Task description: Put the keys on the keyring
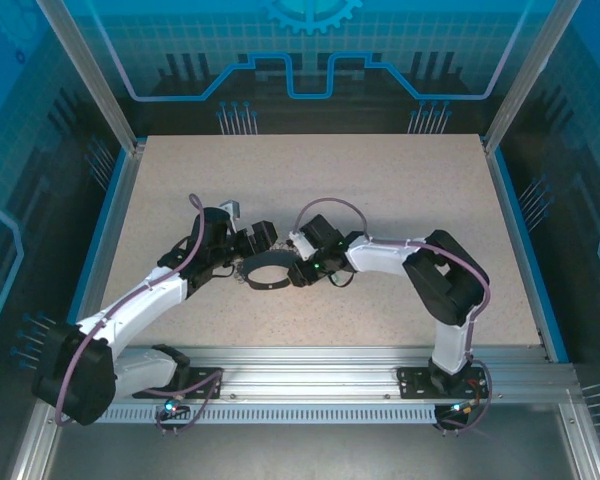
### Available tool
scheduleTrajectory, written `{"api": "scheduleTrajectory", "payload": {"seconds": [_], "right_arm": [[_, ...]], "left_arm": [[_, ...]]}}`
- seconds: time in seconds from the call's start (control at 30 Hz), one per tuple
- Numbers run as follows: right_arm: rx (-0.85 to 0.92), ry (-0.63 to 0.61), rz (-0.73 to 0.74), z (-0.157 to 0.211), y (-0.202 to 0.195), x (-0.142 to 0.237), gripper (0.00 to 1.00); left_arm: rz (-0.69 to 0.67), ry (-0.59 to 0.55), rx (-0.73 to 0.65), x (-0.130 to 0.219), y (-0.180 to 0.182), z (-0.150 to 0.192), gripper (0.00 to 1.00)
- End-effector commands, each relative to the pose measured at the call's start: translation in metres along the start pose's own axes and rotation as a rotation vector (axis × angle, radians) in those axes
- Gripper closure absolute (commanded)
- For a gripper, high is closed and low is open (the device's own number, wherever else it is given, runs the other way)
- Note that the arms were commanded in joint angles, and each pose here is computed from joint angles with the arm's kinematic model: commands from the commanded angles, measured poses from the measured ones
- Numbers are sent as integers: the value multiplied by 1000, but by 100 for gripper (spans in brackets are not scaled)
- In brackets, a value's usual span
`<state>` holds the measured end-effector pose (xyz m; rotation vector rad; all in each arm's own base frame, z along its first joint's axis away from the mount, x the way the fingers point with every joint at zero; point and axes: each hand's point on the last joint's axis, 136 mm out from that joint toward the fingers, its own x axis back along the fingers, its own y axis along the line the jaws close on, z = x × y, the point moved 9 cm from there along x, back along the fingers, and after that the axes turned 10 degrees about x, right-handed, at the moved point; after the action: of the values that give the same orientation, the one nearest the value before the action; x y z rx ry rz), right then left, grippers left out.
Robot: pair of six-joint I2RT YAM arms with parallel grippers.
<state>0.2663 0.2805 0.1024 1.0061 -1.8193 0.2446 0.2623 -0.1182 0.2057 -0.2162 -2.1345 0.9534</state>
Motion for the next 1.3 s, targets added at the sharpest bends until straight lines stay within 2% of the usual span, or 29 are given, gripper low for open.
{"api": "scheduleTrajectory", "payload": {"seconds": [0.0, 0.2, 0.33, 0.63, 1.27], "right_arm": [[-43, -51, 17, -1, 2, 16, 64], [-110, -84, 5, 6, 5, 24, 62], [-230, -87, 20, 10, 2, 26, 61], [-459, -145, -92, 8, 9, 21, 62], [-505, -103, -143, 9, 10, 0, 64]], "left_arm": [[30, 1, 1, 1, -4, -2, 1], [33, -1, -2, 1, -5, -3, 1], [31, -1, -4, 1, -5, -3, 1], [34, -3, -2, 0, -5, -4, 1], [34, -9, -3, 1, -5, -4, 1]]}}
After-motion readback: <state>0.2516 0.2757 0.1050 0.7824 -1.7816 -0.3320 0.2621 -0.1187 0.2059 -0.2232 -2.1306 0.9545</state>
